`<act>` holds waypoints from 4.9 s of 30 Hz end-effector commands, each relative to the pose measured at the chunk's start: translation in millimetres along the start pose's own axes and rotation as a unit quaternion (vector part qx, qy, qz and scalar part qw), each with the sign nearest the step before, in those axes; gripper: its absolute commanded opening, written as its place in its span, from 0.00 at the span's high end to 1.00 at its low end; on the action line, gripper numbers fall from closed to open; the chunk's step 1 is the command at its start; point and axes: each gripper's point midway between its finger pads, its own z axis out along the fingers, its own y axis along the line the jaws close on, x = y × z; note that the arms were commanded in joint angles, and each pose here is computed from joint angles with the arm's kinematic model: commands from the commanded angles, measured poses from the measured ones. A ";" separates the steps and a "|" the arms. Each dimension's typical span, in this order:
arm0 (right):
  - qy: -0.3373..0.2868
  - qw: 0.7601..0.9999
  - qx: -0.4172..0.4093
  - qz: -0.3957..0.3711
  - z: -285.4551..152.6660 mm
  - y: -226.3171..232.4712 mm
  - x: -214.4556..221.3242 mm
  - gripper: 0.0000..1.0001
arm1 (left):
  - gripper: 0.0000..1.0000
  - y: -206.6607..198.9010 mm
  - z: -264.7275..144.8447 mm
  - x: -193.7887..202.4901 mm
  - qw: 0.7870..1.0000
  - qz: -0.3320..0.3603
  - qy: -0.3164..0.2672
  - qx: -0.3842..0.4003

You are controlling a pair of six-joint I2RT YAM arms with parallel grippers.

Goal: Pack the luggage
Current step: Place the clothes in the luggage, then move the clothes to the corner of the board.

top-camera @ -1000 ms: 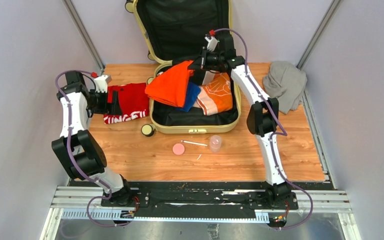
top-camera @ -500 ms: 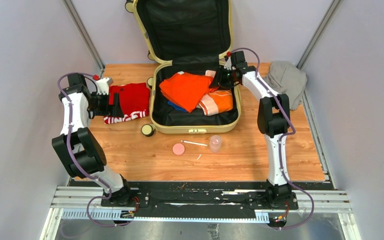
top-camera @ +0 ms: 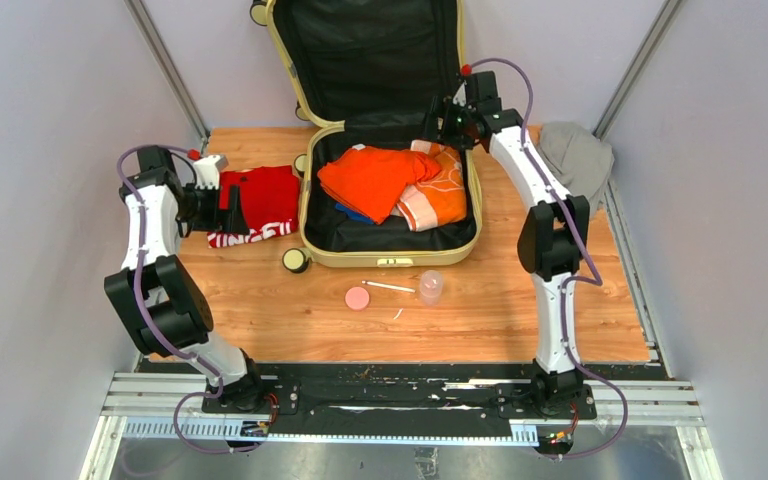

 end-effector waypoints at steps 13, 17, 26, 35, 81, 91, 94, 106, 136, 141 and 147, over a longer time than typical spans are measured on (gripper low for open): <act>0.107 0.990 -0.088 -0.031 70.6 41.5 72.3 0.56 | 0.10 -52.4 -9.9 -34.4 0.998 0.043 -0.034 0.026; 0.123 0.988 -0.053 -0.073 53.5 43.0 100.1 0.85 | 0.10 -54.9 -4.1 -50.4 0.998 0.056 -0.031 0.020; 0.140 0.986 -0.007 -0.089 23.5 41.4 131.8 0.79 | 0.10 -92.1 8.0 -85.1 0.994 0.103 -0.034 0.027; 0.047 0.997 -0.051 -0.046 8.9 66.9 39.8 0.23 | 0.08 -95.3 3.8 -95.1 0.993 0.107 -0.044 0.020; 0.055 0.975 0.205 -0.065 88.2 -14.7 93.1 0.54 | 0.08 -25.7 19.8 -47.2 0.994 0.088 0.011 -0.068; -0.022 0.985 0.158 -0.068 -6.4 26.7 21.2 0.07 | 0.06 -23.7 78.7 -47.5 0.994 0.079 0.020 -0.070; -0.044 0.989 0.125 -0.065 -41.4 46.0 16.7 0.05 | 0.08 -22.2 97.5 -58.5 0.994 0.069 0.008 -0.083; -0.035 0.998 0.023 -0.056 -113.6 86.9 81.9 0.04 | 0.10 -13.0 155.7 -49.4 0.984 0.102 0.039 -0.142; 0.019 0.996 -0.083 -0.006 -84.4 213.3 164.4 0.05 | 1.00 25.1 71.1 118.7 0.976 0.092 0.190 -0.060; 0.055 0.993 -0.104 -0.022 -74.5 249.0 204.3 0.05 | 0.77 13.1 42.9 151.8 0.964 0.135 0.223 -0.052; 0.058 0.994 -0.086 -0.029 -77.2 240.1 218.4 0.04 | 0.00 13.1 22.7 146.3 0.960 0.175 0.202 -0.082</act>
